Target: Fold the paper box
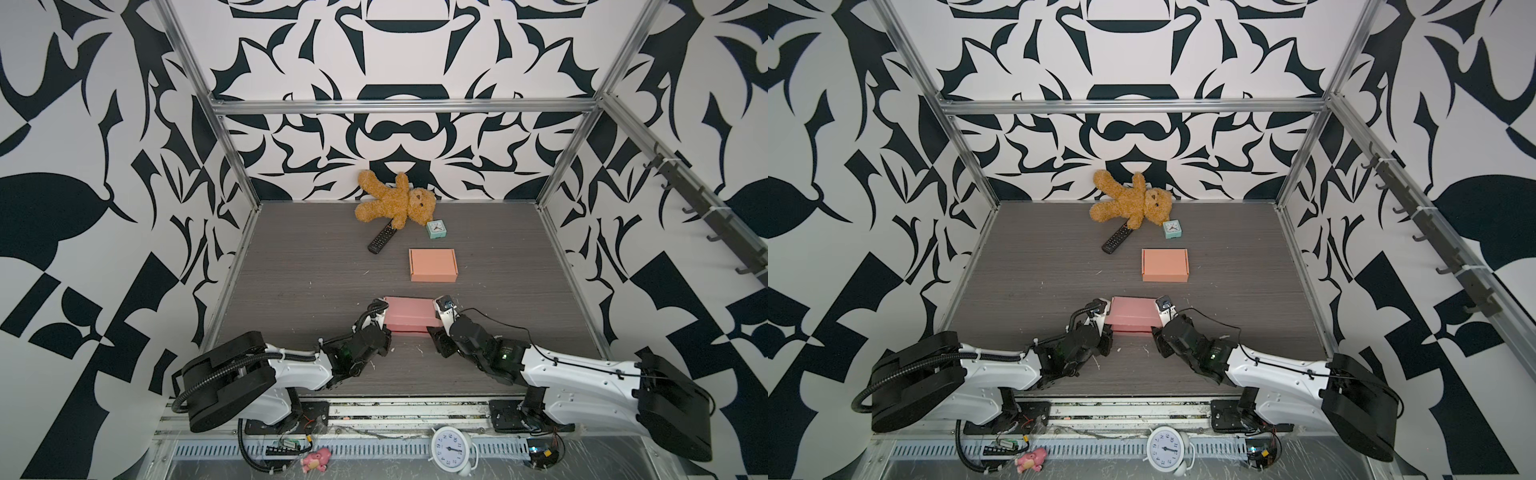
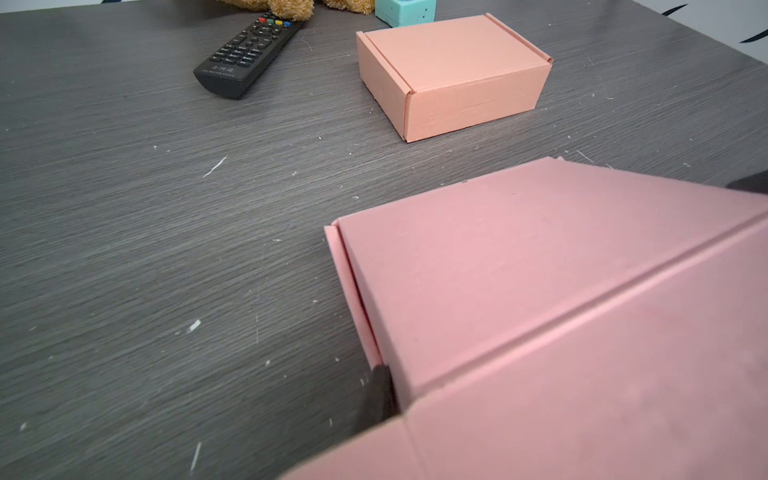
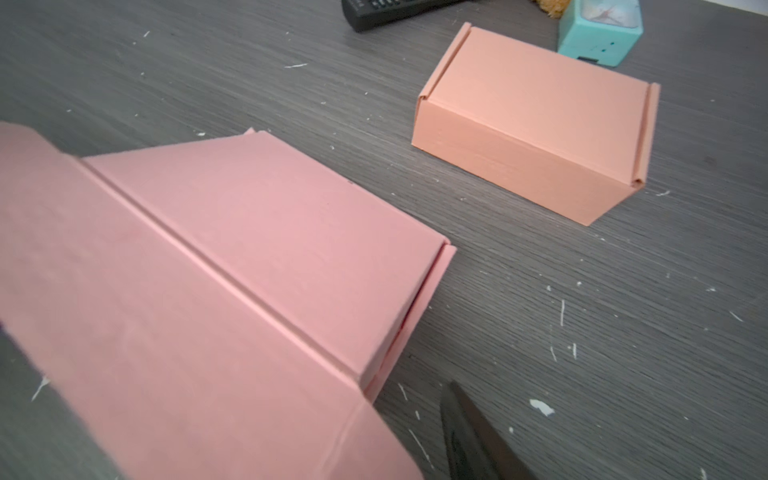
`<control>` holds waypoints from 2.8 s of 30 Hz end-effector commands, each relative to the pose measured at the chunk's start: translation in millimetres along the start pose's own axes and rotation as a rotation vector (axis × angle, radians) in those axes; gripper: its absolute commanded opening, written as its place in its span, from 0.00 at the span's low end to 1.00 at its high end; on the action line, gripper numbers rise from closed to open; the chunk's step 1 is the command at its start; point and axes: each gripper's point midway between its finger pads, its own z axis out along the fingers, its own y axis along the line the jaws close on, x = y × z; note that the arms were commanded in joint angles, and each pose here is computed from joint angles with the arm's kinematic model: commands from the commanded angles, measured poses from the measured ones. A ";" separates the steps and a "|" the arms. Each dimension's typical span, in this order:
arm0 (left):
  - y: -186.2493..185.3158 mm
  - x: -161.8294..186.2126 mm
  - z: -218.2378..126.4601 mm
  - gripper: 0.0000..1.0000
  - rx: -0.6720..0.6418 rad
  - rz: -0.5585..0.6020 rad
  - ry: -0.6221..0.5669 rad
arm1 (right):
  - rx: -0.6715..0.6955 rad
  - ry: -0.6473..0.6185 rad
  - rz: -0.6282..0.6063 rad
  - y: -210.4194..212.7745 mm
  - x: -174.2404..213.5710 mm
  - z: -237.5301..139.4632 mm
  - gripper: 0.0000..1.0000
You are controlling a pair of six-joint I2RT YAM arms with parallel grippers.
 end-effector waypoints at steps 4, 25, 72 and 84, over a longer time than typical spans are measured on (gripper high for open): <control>-1.8 4.6 0.2 0.12 0.012 -0.029 0.007 | -0.113 -0.017 -0.031 19.7 -13.6 -14.5 0.64; -3.2 6.8 -0.2 0.14 0.020 -0.026 0.024 | -0.096 -0.192 0.096 7.6 -70.7 -63.7 0.85; -26.7 -66.4 -130.8 0.95 0.268 -0.095 0.333 | 0.118 0.146 0.345 -36.6 -21.6 26.8 0.85; 0.3 -70.1 -51.2 0.86 0.309 -0.335 0.418 | 0.120 0.169 0.349 -36.4 -16.2 36.6 0.84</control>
